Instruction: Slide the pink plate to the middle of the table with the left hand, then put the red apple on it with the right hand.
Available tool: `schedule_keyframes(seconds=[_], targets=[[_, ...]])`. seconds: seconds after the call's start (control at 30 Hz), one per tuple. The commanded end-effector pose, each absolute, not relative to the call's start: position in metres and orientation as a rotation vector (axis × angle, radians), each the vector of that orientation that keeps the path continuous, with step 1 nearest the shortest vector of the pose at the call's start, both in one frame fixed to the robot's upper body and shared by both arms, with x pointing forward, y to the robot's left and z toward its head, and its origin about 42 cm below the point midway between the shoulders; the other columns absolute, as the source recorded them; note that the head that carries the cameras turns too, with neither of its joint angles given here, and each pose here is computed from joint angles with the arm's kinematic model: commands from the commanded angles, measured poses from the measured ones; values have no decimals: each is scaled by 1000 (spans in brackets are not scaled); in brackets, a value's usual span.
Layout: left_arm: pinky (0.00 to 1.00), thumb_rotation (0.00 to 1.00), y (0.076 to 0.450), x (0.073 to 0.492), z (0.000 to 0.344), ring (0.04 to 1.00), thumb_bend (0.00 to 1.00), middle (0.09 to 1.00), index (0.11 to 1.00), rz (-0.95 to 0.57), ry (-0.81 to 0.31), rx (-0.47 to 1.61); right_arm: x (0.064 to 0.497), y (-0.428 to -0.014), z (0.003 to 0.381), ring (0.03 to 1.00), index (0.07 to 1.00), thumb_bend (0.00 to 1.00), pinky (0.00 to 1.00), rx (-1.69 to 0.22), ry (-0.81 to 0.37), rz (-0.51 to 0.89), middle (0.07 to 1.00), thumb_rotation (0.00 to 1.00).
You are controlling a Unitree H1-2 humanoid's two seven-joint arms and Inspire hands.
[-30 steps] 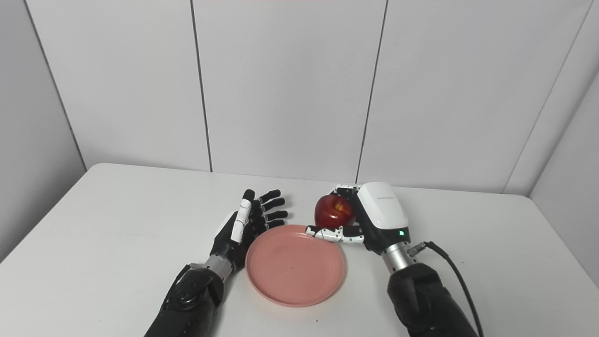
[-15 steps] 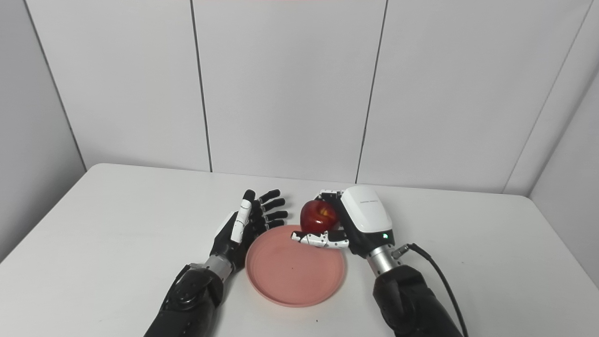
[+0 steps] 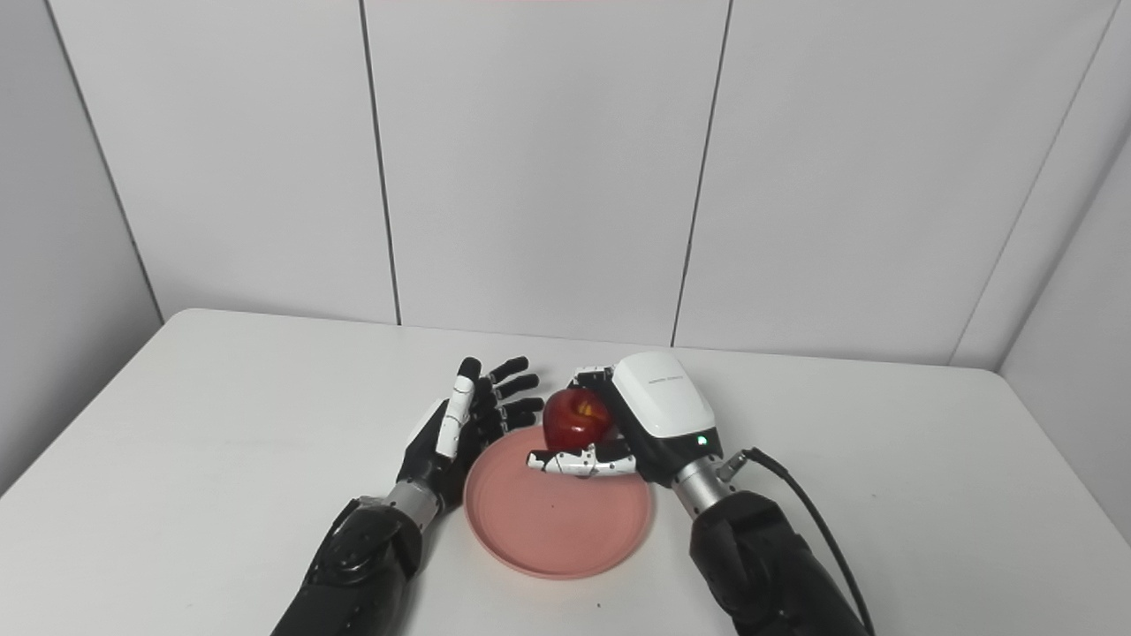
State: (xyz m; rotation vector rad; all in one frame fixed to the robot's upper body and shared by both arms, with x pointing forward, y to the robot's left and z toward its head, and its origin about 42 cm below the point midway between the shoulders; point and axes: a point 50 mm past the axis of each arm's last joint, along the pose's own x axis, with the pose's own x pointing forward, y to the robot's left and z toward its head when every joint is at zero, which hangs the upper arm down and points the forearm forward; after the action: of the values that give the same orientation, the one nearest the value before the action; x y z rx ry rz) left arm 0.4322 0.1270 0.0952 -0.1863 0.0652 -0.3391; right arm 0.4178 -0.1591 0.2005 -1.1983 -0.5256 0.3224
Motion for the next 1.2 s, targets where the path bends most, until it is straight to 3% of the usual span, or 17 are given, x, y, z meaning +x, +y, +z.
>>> schedule_keyframes(seconds=[0.0, 0.1, 0.37, 0.67, 0.87, 1.17], targets=[[805, 987, 126, 417, 66, 753, 831, 829, 815, -327, 191, -198, 430, -151, 236, 182, 357, 470, 124, -1200, -605, 272, 261, 620], [804, 988, 126, 417, 66, 755, 829, 833, 819, -327, 190, -199, 431, -149, 233, 186, 354, 470, 126, -1211, -589, 286, 262, 616], [797, 994, 125, 417, 67, 759, 829, 829, 812, -326, 187, -198, 438, -146, 222, 261, 507, 466, 187, -1243, -551, 322, 354, 669], [818, 980, 123, 418, 67, 770, 832, 823, 804, -325, 188, -202, 442, -143, 211, 213, 430, 465, 149, -1249, -527, 348, 298, 646], [821, 992, 123, 417, 67, 765, 818, 818, 806, -327, 190, -191, 442, -138, 208, 270, 512, 469, 196, -1258, -513, 365, 361, 673], [846, 999, 124, 419, 65, 779, 830, 840, 828, -330, 197, -187, 440, -127, 208, 212, 433, 459, 151, -1259, -530, 390, 294, 640]])
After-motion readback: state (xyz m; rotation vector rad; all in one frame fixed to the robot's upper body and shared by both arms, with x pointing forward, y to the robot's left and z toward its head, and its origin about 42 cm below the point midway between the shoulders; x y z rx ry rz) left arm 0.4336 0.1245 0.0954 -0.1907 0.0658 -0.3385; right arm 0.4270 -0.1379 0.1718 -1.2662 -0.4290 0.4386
